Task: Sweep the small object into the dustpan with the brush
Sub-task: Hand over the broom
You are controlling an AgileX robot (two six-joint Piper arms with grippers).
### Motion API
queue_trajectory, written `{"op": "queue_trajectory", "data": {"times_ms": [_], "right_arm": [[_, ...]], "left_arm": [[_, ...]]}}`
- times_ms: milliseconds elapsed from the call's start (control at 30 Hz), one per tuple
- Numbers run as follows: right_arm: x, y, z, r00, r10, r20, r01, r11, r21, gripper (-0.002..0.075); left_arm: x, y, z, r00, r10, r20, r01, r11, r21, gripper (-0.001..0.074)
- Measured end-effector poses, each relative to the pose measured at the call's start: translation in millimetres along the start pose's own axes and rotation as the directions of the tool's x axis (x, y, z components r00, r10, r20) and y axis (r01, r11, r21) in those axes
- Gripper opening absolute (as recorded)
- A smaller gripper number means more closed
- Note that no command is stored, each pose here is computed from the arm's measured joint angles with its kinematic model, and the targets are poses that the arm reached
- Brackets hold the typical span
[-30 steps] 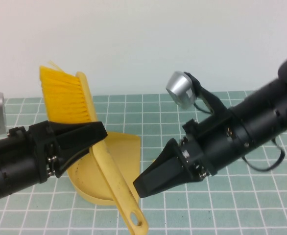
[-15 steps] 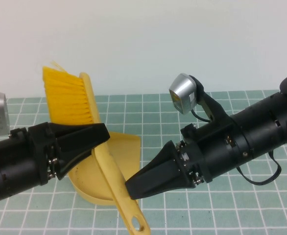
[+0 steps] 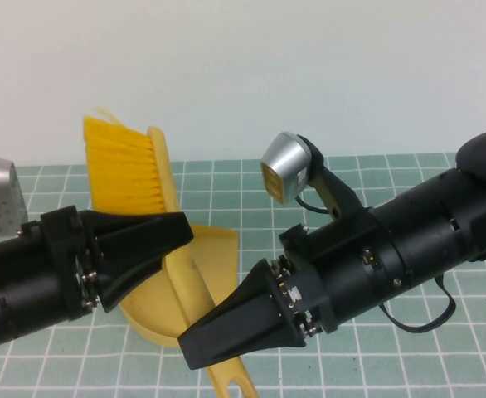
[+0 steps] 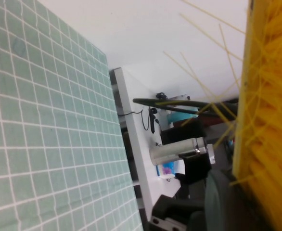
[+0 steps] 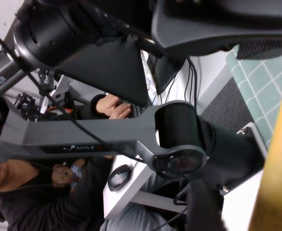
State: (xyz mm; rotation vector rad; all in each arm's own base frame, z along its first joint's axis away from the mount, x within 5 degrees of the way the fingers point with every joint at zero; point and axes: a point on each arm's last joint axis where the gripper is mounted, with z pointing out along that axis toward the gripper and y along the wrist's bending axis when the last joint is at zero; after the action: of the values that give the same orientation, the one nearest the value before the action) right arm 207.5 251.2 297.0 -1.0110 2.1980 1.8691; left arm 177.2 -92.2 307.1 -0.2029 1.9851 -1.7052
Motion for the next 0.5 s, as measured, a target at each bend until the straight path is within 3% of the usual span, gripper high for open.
{"op": "queue_trajectory", "data": {"times_ms": [200,400,500], "right_arm": [[0.4,-1.2,2.0,1.000,0.012,0.010,-0.012,1.000,0.010,0.0199],[-0.7,-1.9,2.5,1.000,0.010,0.023,-0.010,1.000,0.000,0.0181],[-1.6,-1.7,2.7,0.999,-0.009,0.033,0.009,1.000,-0.008,0.0178]], "left_arm": [[0.5,-0.8,-0.2,0.999,-0.037,-0.003,0.037,0.999,0.006,0.0158],[0.1,-2.1,-0.1,1.000,-0.005,-0.003,0.006,1.000,0.015,0.0176],[0.6,-2.9,-0.1,1.000,-0.007,-0.008,0.007,1.000,0.023,0.0297]]}}
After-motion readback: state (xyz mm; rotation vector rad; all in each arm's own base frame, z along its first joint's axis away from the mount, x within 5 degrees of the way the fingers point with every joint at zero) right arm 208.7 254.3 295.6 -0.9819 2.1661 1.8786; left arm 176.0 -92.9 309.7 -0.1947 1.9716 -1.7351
